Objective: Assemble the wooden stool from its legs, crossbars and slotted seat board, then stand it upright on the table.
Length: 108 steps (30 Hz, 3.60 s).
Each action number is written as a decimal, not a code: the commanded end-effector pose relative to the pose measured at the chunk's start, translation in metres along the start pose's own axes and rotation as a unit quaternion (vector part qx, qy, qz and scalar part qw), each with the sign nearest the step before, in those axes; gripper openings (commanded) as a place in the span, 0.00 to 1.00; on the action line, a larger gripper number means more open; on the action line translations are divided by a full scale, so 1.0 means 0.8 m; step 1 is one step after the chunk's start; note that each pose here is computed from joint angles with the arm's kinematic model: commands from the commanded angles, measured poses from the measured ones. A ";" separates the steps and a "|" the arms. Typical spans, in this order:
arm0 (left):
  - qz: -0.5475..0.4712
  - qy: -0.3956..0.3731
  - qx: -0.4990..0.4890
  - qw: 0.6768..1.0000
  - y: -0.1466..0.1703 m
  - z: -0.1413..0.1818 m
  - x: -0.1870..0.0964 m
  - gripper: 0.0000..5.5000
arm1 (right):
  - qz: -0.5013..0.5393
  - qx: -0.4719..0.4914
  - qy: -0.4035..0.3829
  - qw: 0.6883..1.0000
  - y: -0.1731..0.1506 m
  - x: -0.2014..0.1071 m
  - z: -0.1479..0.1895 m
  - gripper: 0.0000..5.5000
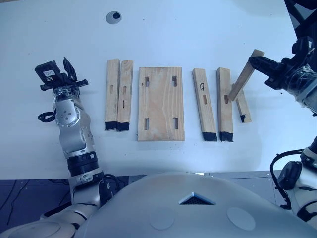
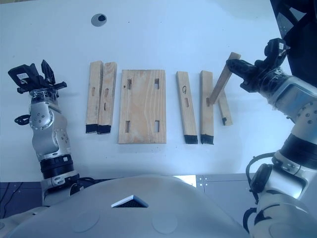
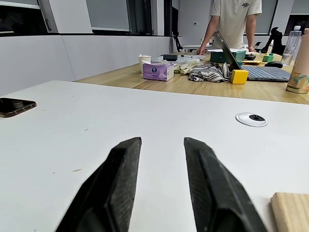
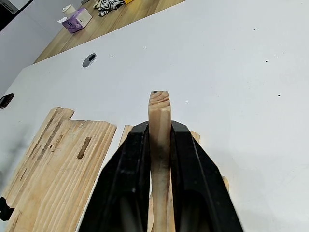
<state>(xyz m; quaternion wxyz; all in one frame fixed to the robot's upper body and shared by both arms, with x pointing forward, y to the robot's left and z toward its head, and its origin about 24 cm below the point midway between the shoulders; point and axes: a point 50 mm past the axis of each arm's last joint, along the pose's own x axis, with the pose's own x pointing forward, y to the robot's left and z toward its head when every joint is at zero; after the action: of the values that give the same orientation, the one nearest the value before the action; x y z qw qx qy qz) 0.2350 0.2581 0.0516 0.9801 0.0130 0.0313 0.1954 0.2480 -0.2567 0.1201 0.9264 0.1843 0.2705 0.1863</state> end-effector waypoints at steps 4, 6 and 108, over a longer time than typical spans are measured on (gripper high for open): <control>0.001 -0.003 -0.002 1.000 -0.002 0.001 0.002 0.29 | 0.007 0.012 0.000 1.000 0.005 0.005 0.007 0.07; 0.001 -0.002 -0.002 1.000 -0.003 0.000 0.001 0.29 | 0.005 0.002 0.001 1.000 0.006 0.006 0.009 0.07; -0.350 0.179 0.035 0.919 -0.123 0.004 0.001 0.00 | -0.024 -0.099 0.033 0.994 -0.004 0.034 0.014 0.07</control>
<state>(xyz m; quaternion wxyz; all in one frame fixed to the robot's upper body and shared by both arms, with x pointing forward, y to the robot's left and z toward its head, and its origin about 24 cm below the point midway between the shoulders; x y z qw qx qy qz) 0.2727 0.1685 0.0502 0.9626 -0.0077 0.2176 -0.1612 0.2782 -0.2500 0.1329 0.9351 0.0748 0.2588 0.2304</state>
